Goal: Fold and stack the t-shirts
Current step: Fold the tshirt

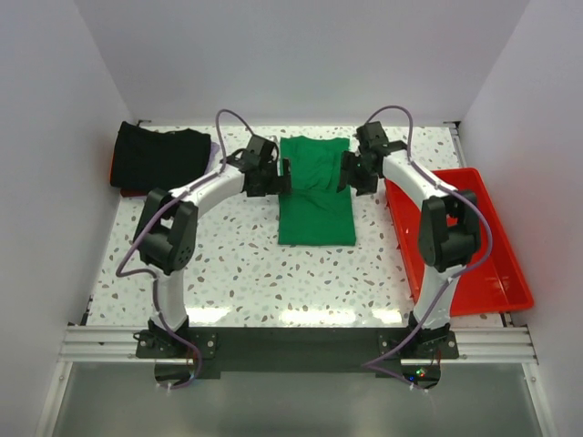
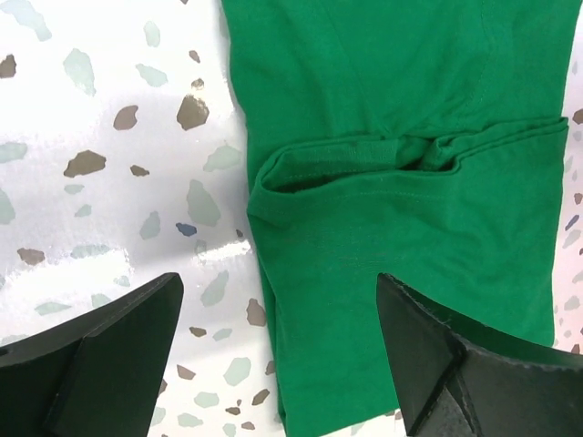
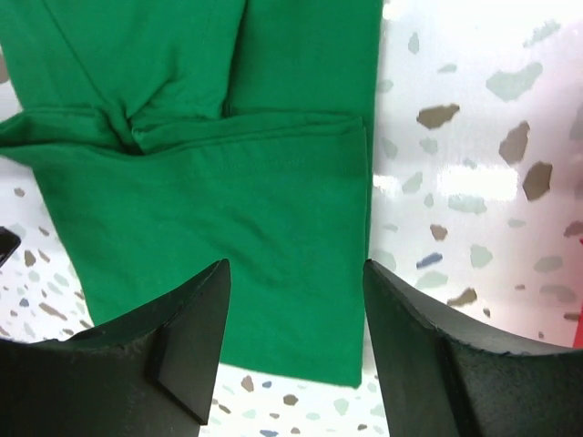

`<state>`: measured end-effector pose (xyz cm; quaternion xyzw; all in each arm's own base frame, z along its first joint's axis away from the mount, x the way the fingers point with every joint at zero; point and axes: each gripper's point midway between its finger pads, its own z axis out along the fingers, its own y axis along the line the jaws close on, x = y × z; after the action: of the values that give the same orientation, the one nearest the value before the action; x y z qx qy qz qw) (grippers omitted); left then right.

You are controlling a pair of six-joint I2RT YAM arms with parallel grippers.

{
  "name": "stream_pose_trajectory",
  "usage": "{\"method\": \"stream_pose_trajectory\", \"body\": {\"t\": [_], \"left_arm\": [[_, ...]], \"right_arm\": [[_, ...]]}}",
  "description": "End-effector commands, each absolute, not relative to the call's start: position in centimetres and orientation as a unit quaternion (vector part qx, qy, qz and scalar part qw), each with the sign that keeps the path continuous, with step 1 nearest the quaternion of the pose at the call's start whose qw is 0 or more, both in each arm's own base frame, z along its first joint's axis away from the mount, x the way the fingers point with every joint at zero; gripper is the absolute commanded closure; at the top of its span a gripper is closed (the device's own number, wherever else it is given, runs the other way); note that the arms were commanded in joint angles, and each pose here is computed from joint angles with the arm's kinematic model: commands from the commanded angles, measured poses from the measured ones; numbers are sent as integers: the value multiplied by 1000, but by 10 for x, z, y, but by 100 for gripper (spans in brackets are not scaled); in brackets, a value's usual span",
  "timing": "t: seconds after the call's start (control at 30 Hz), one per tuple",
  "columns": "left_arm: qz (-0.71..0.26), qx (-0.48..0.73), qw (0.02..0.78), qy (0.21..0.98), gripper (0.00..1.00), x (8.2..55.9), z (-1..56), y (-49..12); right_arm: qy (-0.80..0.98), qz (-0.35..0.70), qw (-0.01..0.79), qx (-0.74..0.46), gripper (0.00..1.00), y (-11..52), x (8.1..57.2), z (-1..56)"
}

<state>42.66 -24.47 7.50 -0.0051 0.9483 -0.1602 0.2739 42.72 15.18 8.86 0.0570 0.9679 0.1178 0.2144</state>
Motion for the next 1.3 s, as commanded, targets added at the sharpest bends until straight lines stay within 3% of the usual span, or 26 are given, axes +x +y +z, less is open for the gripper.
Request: {"method": "stream_pose_trajectory", "body": {"t": [0.0,0.37,0.63,1.27], "left_arm": [[-177,1,297,938,9,421,96,-241],[-200,5,268,942,18,374,79,-238],[-207,6,248,946,20,345,65,-243],[-199,7,241,950,20,327,59,-244]], "right_arm": [[961,134,239,48,36,150,414,120],[969,141,196,56,37,142,357,92],[971,158,162,80,48,140,317,61],[978,143,124,84,63,141,301,22]]}}
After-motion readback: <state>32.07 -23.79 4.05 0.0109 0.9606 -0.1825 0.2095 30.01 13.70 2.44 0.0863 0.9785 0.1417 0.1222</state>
